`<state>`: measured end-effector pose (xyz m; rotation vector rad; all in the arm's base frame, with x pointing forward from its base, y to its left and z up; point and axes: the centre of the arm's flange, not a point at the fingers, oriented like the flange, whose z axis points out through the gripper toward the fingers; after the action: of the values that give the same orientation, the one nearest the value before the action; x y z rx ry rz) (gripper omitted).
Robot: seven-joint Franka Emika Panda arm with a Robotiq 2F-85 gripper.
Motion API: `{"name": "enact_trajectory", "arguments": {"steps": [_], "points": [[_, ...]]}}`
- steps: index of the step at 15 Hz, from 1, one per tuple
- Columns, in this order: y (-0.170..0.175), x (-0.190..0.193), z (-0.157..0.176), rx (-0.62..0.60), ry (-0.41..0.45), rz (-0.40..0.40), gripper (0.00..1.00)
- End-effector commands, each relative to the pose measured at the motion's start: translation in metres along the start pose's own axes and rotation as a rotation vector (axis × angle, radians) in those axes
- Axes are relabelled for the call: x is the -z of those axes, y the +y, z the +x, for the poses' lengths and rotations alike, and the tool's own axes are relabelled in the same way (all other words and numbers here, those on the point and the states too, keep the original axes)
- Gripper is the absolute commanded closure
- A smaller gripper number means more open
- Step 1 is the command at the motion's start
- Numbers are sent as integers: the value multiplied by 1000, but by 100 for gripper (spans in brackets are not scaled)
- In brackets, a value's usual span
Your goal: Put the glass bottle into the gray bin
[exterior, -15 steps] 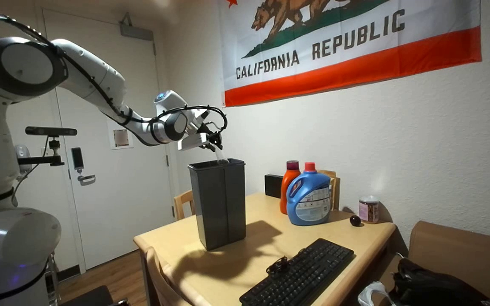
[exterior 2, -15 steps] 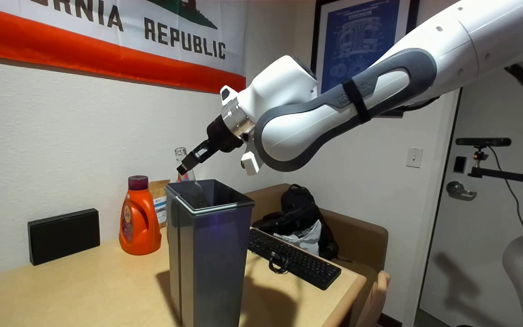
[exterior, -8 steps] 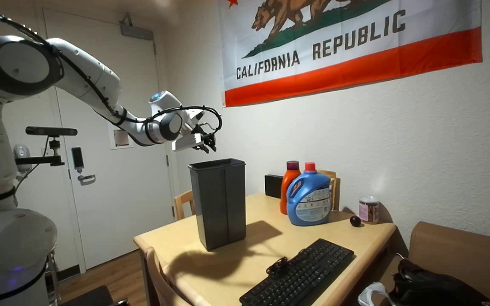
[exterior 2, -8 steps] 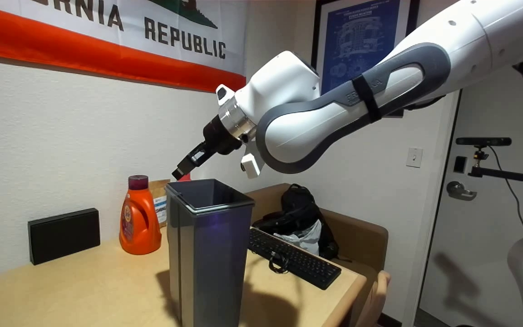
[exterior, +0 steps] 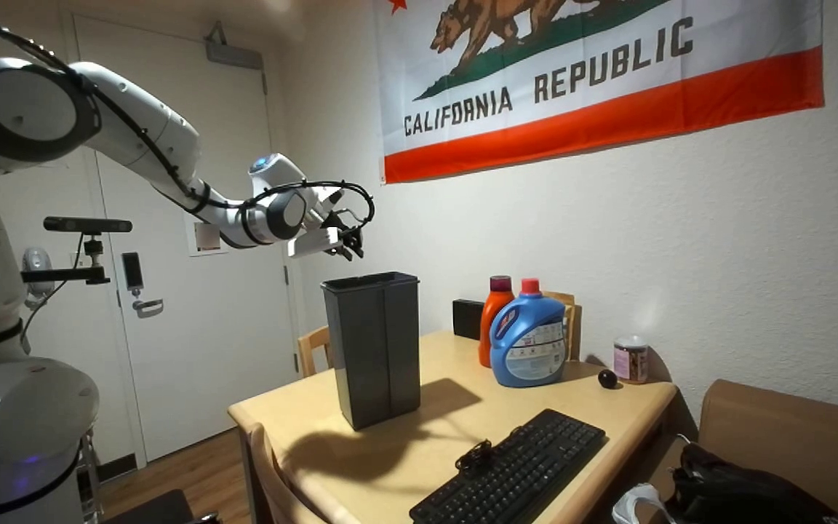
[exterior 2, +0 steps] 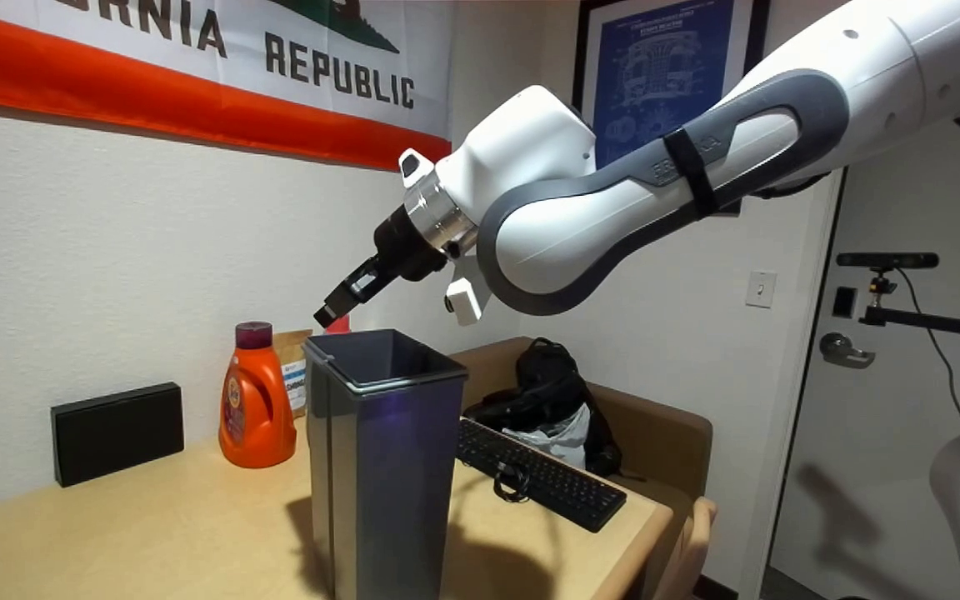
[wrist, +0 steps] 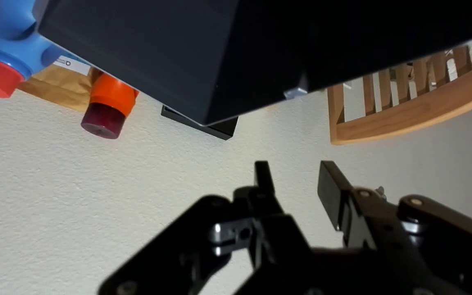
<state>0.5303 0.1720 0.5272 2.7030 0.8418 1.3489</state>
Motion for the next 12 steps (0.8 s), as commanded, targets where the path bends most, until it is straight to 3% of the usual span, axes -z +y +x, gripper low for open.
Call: {"name": "enact_trajectory", "arguments": {"steps": [1, 6, 12], "points": [[1, 29, 2, 0, 16, 6, 37], [2, 94, 8, 9, 95, -14, 1], [21, 149, -14, -24, 77, -80, 0]]}}
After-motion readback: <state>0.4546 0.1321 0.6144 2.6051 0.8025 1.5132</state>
